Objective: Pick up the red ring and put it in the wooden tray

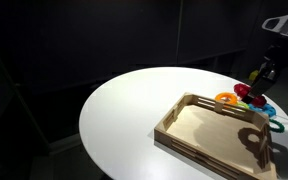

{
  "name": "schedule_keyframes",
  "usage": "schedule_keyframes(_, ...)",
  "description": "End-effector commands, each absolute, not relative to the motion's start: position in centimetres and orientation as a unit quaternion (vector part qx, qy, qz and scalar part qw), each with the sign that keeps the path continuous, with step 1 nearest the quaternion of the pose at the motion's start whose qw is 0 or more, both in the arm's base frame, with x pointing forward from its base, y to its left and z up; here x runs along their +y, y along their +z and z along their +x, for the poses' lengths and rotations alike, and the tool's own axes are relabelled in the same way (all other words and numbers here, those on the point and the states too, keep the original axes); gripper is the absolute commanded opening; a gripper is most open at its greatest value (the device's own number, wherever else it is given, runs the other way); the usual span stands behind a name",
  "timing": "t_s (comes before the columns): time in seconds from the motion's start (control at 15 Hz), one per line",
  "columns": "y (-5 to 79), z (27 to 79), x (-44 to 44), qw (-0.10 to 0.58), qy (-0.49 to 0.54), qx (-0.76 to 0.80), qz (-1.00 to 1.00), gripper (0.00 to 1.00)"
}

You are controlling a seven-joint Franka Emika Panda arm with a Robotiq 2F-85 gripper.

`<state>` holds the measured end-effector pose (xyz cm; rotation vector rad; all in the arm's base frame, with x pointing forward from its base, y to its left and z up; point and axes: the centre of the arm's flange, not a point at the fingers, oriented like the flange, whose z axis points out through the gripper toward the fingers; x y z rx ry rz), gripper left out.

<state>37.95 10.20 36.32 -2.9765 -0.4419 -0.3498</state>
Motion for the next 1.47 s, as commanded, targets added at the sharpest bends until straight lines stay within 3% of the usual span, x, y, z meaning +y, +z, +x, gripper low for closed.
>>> schedule_keyframes(0.0, 36.7, 39.0, 11.0, 0.060, -0.106, -0.149, -0.981, 0.11)
schedule_keyframes(1.4, 30.4, 44.4, 16.5, 0.044, -0.027, -0.189, -0.981, 0.11)
